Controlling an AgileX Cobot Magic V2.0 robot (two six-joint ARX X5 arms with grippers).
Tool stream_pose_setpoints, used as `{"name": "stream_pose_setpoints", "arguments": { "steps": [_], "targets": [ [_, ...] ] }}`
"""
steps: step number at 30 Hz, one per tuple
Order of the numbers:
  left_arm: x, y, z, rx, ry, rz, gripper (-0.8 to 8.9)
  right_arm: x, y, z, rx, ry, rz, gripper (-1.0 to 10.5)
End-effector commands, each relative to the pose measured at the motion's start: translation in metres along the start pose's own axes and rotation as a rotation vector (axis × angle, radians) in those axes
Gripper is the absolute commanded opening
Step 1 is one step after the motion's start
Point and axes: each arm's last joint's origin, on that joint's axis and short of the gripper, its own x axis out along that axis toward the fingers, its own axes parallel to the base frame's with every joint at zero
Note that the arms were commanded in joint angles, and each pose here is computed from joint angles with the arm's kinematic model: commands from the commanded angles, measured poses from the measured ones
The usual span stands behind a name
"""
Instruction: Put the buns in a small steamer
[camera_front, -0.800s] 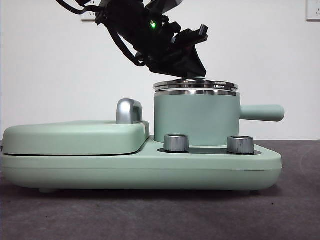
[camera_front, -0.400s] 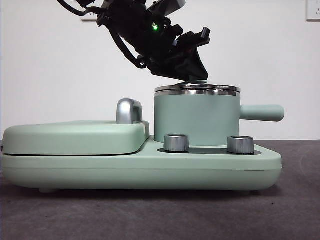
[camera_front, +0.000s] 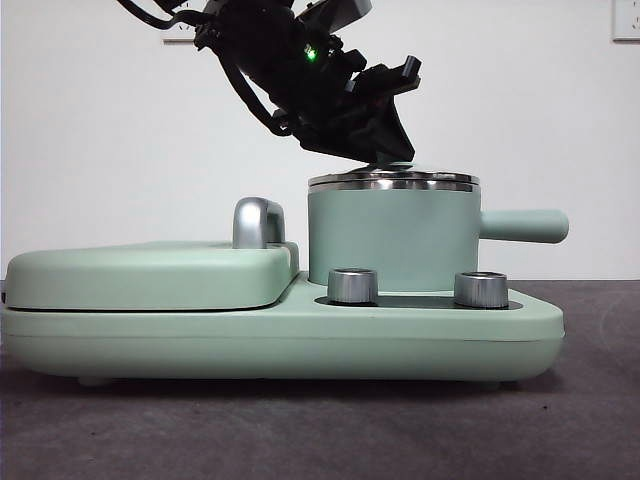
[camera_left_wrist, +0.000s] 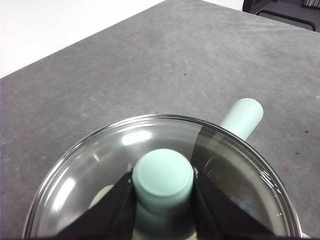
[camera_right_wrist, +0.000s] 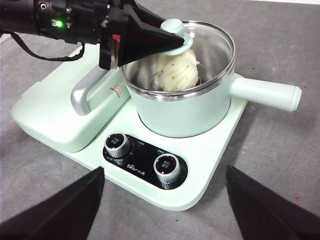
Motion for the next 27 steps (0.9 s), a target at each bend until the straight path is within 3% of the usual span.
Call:
{"name": "stream_pose_setpoints", "arguments": {
  "steps": [1, 18, 27],
  "targets": [
    [0.0083, -0.0001, -0.0002, 0.016, 0.005, 0.005, 0.14, -0.0002, 0.0010, 0.0019, -0.015, -0.007, 0.005, 3.8],
    [0.0084, -0.0005, -0.0045, 0.011, 0.049, 0.017, 0.25, -0.0002, 0.0009, 0.0011, -0.014, 0.001, 0.006, 3.8],
    [0.0081, -0.0003, 0.0018, -0.003, 0.001, 0.020, 3.16, -0.0002, 0.0006, -0.0009, -0.011, 0.022, 0.003, 3.8]
  ]
}}
